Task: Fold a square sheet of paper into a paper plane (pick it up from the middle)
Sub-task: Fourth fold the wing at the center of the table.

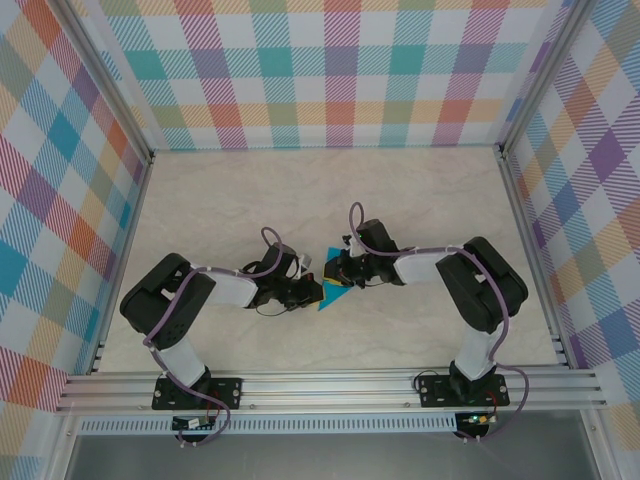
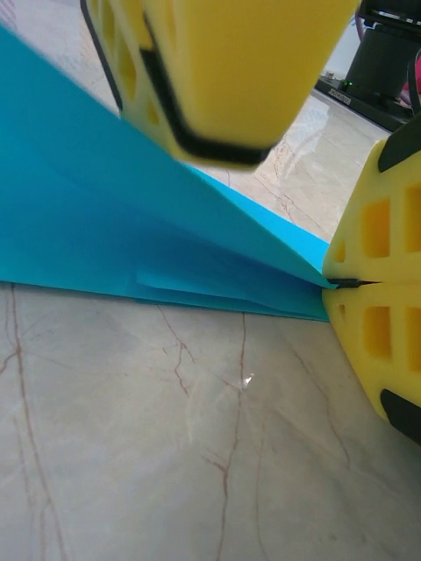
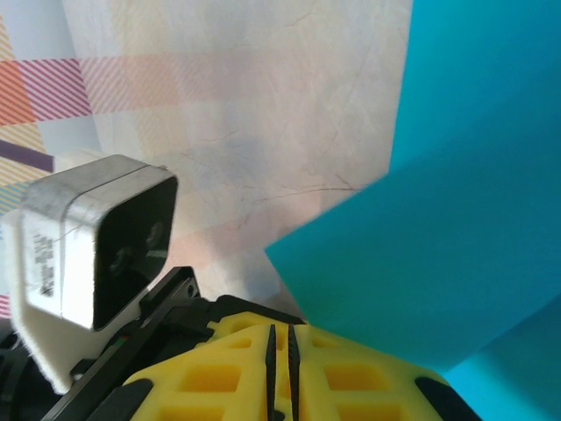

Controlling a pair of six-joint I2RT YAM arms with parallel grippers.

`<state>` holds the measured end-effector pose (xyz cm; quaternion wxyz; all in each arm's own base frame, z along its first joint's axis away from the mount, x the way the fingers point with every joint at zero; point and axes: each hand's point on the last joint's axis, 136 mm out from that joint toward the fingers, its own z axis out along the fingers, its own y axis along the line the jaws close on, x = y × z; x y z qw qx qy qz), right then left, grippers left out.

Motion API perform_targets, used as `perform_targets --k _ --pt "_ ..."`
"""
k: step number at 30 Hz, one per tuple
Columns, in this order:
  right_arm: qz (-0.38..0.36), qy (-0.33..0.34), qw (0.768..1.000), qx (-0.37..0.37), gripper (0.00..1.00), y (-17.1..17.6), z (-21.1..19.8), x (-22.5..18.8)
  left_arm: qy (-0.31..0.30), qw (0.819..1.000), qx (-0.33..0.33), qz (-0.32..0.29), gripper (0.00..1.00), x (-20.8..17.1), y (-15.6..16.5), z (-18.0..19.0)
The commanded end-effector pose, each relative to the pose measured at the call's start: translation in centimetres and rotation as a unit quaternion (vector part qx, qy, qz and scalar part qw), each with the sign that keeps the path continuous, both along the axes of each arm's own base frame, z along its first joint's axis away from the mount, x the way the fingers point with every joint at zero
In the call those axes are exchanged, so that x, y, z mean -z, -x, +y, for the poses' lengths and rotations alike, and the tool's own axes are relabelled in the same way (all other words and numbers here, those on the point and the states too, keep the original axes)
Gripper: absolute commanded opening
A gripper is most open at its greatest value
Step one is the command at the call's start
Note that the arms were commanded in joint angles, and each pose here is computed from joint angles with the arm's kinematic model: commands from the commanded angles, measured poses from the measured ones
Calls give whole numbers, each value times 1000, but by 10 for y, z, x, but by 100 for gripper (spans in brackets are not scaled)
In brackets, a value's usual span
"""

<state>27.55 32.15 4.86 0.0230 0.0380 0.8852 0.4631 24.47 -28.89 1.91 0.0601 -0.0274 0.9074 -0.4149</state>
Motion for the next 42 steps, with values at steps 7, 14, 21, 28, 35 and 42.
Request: perform_targets --k 7,14,21,28,35,42 --pt "14 99 995 27 15 -10 -18 30 -38 999 7 20 1 18 7 12" --pt "34 144 988 36 13 -10 -28 50 -45 999 14 12 4 17 8 14" --pt "34 153 987 47 13 -5 -36 52 -54 998 10 7 4 13 5 16" --pt "27 131 990 44 12 -5 -31 48 -40 999 -2 -16 12 -1 0 15" --pt "26 109 993 37 12 -5 -25 44 -26 998 -14 -47 14 -19 -10 12" --pt "26 106 993 36 13 -4 -25 44 -26 999 -10 -32 17 -11 -9 10"
